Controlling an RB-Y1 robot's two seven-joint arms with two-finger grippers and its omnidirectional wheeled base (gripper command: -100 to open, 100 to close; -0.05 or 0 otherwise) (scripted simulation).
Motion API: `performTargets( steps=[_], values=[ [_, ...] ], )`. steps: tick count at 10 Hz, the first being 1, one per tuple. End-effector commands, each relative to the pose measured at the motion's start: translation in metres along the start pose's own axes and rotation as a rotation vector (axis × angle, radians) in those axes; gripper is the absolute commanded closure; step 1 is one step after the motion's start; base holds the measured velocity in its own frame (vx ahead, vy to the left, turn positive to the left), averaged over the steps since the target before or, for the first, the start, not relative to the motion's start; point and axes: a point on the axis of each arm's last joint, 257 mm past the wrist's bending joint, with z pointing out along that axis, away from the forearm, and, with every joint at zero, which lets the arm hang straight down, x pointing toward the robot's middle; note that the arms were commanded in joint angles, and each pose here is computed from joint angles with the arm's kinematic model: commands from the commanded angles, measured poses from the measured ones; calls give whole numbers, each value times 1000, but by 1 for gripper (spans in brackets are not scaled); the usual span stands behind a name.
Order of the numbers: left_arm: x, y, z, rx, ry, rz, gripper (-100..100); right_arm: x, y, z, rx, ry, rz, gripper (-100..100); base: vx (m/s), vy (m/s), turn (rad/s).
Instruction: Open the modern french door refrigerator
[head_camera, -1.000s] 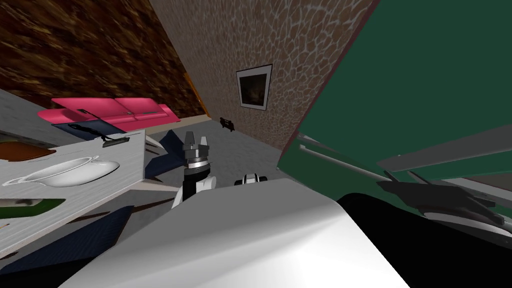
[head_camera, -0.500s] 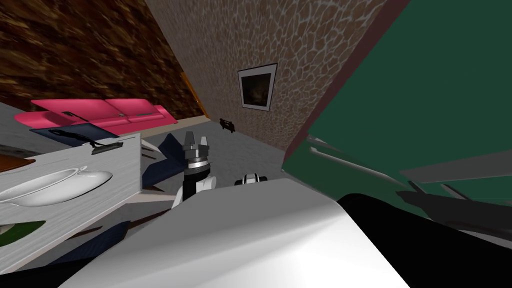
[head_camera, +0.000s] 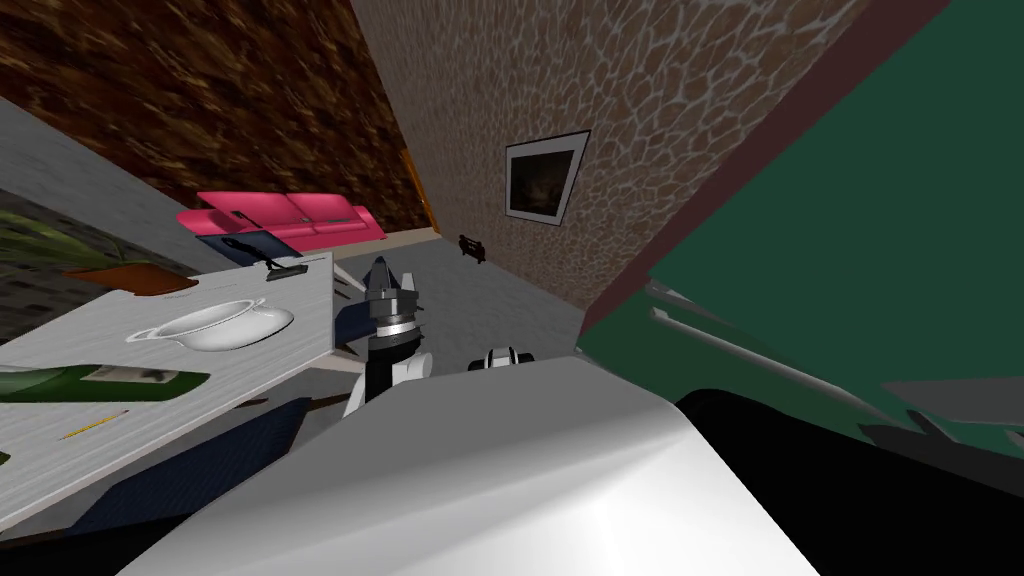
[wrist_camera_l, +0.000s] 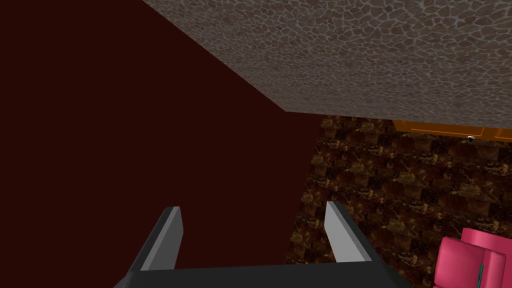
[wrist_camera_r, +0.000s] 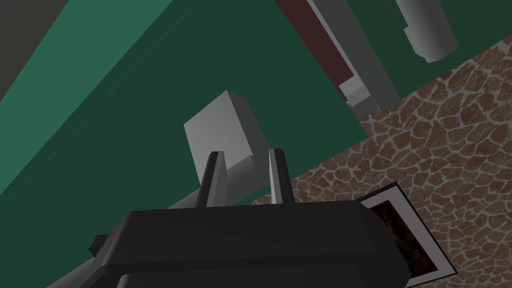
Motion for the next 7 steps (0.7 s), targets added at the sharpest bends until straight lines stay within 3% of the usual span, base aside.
performTargets(
  steps=[1, 2, 3, 4, 5, 6, 7],
  values=[
    [0, 0, 0, 0, 0, 0, 0, 35, -19, -10, 52, 96, 8, 100, 9, 165, 315],
    [0, 0, 0, 0, 0, 0, 0, 38, -23, -10, 66, 106, 7, 100, -1, 74, 110],
    [0, 0, 0, 0, 0, 0, 0, 65, -37, -23, 96, 178, 11, 100, 6, 111, 291],
    [0, 0, 0, 0, 0, 0, 0, 69, -43, -24, 122, 195, 9, 100, 23, 95, 277],
    [0, 0, 0, 0, 0, 0, 0, 96, -59, -40, 158, 268, 9, 100, 30, 137, 384],
    [0, 0, 0, 0, 0, 0, 0, 100, -66, -42, 185, 285, 7, 100, 18, 137, 270],
    [0, 0, 0, 0, 0, 0, 0, 125, -82, -60, 223, 355, 5, 100, 29, 158, 360]
  ],
)
